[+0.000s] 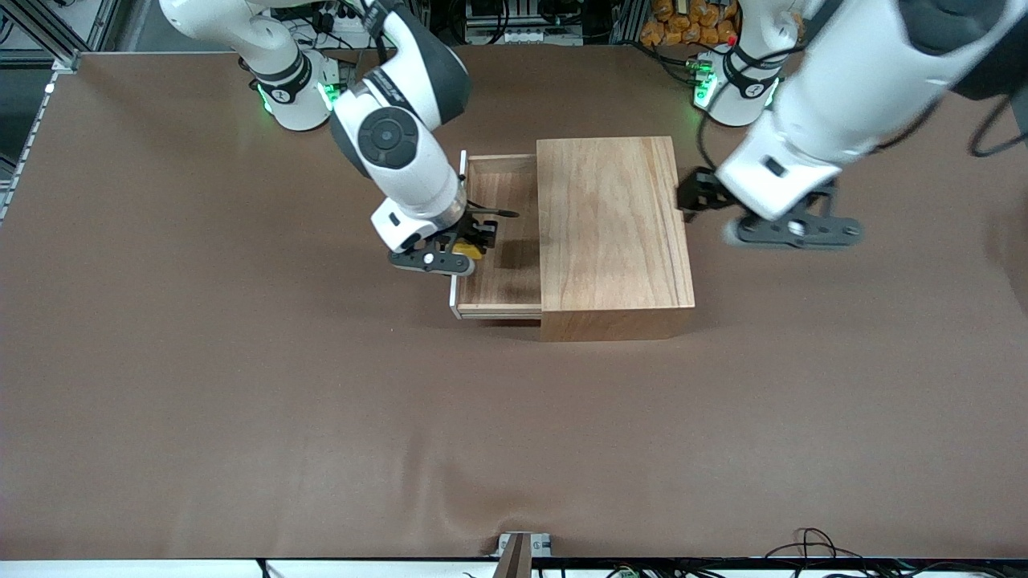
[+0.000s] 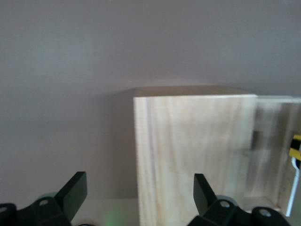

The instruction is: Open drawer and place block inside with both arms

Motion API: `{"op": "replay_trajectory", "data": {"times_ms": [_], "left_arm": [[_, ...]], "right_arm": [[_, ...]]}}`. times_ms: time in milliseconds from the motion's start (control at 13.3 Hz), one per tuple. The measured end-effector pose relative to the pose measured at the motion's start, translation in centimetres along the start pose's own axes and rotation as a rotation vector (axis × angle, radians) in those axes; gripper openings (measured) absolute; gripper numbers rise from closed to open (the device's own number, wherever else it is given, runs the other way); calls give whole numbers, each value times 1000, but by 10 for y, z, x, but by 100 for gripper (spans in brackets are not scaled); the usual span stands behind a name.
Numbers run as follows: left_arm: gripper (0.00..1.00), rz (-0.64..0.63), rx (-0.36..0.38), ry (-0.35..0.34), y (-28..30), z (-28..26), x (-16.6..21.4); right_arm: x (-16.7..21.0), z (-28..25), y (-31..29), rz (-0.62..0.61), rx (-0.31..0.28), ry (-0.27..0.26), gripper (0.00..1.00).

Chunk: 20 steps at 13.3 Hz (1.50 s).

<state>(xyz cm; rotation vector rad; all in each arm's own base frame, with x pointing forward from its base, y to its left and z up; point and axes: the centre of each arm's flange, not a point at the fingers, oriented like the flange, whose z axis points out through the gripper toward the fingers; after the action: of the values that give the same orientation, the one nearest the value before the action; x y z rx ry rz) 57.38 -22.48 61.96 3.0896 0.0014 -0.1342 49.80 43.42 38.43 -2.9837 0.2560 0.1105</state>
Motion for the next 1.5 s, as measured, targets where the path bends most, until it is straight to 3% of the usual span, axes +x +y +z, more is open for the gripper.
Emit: {"op": "replay_trajectory", "data": {"times_ms": [527,827,903,1128,1504], "left_arm": [[100,-9,-7,-62,-140,-6,25],[100,-1,11,-107,-151,-40,-18],[100,2,33,-99,-149,-51,-34],[100,3,79,-68,-149,-67,-71],[100,21,77,-8,-158,-65,-65]], "right_arm": [[-38,58,-32,-110,-73,11,56],[-40,50,-39,-118,-66,20,94],[-39,36,-38,-116,-75,13,100],[-21,-44,-7,-106,-126,-20,100],[58,-156,149,-204,-137,-120,100]]}}
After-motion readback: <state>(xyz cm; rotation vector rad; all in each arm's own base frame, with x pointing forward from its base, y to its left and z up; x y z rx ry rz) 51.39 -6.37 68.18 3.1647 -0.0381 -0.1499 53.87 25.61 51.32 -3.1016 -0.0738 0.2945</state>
